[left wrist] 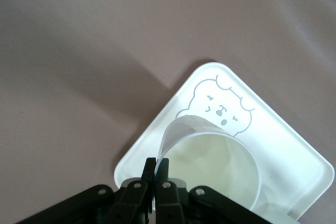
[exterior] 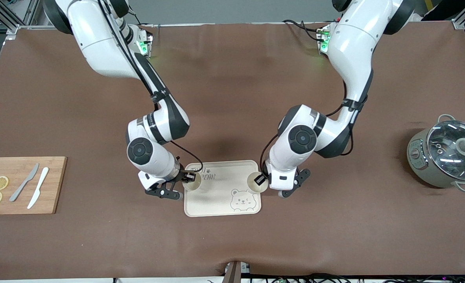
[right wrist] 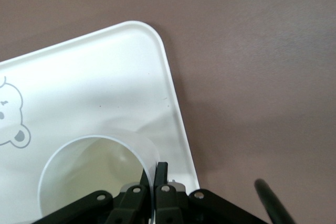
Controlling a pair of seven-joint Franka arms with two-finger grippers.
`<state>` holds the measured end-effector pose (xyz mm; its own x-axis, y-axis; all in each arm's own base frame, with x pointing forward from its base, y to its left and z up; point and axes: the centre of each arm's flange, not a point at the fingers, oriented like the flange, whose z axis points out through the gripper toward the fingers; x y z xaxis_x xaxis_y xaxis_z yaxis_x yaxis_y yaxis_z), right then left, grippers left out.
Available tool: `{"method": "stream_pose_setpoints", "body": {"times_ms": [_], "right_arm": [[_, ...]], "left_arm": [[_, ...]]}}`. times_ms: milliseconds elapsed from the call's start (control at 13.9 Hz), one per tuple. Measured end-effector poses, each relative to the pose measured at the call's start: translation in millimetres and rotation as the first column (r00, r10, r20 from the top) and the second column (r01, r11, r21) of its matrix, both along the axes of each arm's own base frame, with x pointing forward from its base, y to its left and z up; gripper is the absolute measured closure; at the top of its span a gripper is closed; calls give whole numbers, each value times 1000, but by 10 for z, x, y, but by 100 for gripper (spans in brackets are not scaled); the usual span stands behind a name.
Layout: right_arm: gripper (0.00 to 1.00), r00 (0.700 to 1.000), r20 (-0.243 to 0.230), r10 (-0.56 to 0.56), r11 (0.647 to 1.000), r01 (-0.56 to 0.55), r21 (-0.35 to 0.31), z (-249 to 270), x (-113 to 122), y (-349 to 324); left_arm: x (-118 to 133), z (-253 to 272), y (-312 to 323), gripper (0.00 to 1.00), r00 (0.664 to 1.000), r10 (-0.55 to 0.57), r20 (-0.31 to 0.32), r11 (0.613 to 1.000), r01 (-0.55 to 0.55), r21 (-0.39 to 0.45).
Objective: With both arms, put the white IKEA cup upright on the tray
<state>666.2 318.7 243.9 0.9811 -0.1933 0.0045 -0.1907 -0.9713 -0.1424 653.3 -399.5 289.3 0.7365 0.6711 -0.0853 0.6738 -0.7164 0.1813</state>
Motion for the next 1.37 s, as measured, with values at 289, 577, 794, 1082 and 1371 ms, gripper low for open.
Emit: {"method": "stream_pose_setpoints", "body": {"times_ms": [289, 577, 794, 1082, 1371], "right_arm": [[97, 1000, 8, -3, 1000, 3, -1, -118, 0, 18], [90, 1000, 18, -7, 1000, 7, -1, -178, 16, 8], [61, 1000, 14, -12, 1000, 12, -7, -258, 21, -22], [19, 1000, 19, -15, 1000, 15, -8, -243, 40, -38], [0, 1000, -10, -9, 1000, 8, -15, -44, 48, -35]], "left_arm": [[-67, -359, -169, 97, 1000, 7, 10, 1000, -7, -11], [-106, -524, -204, 97, 1000, 2, -5, 1000, -2, -2], [-106, -534, -207, 91, 1000, -2, -3, 1000, 2, -2], [-99, -528, -204, 52, 1000, -23, 4, 1000, 23, -1], [-39, -322, -217, 12, 999, -22, 36, 1000, 22, -16]]}}
